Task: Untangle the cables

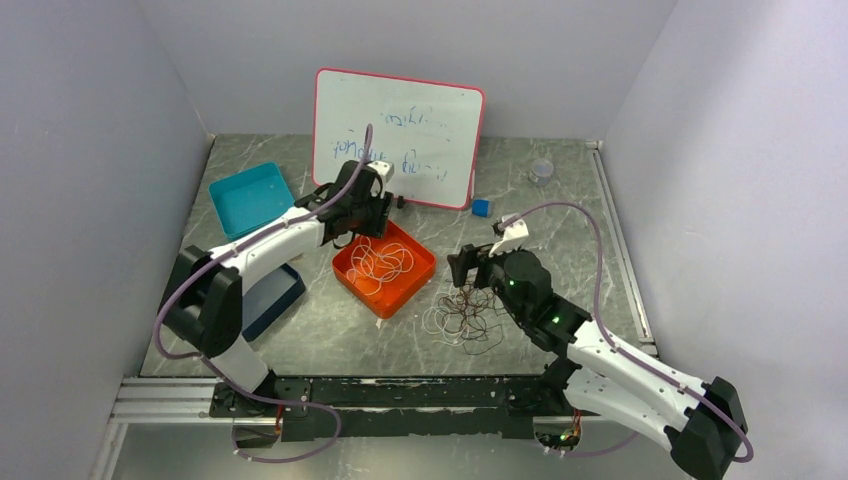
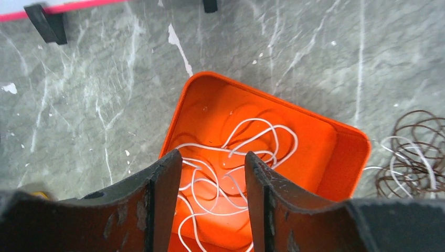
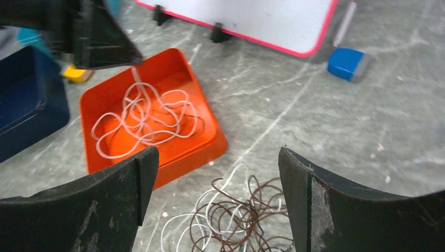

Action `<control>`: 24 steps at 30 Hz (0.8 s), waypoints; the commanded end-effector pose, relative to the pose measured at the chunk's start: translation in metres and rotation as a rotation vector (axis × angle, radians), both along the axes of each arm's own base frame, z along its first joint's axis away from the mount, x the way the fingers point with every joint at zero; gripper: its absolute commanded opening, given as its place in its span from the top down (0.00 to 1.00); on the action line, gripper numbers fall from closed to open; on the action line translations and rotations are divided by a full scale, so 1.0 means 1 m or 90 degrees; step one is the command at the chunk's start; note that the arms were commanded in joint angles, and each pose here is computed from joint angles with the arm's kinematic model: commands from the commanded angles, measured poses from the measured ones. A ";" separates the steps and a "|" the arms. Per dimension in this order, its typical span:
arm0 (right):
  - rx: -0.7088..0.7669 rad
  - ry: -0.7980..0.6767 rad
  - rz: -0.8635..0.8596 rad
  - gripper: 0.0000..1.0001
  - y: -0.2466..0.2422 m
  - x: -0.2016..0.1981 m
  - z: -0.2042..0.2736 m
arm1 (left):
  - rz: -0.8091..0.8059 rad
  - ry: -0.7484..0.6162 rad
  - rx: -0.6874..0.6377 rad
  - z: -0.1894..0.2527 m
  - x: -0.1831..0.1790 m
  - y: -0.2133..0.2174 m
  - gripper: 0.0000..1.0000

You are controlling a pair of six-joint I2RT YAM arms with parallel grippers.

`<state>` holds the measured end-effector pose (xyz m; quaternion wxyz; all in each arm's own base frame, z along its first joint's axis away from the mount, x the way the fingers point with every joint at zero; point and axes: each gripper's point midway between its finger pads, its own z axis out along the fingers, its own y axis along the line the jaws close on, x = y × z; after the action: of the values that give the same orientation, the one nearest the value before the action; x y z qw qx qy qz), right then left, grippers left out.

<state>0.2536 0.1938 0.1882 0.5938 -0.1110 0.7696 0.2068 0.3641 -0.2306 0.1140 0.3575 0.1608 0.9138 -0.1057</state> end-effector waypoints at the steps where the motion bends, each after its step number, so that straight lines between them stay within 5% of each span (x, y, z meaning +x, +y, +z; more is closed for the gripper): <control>1: 0.010 0.061 -0.148 0.12 -0.031 0.010 -0.002 | -0.029 -0.037 -0.057 0.040 -0.006 -0.007 0.48; 7: -0.028 0.170 -0.190 0.16 -0.037 0.001 -0.021 | -0.062 -0.058 -0.159 0.066 -0.030 -0.018 0.46; 16: -0.036 0.298 -0.043 0.40 0.005 -0.026 -0.038 | -0.051 -0.025 -0.247 0.062 -0.064 -0.022 0.48; 24: -0.038 0.346 -0.050 0.51 0.024 -0.036 -0.067 | -0.043 -0.018 -0.260 0.058 -0.071 -0.021 0.49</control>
<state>0.2272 0.2063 0.1256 0.3811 -0.0497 0.9073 0.1705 0.2930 -0.2417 0.1495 0.3677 0.1183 0.8840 -0.2631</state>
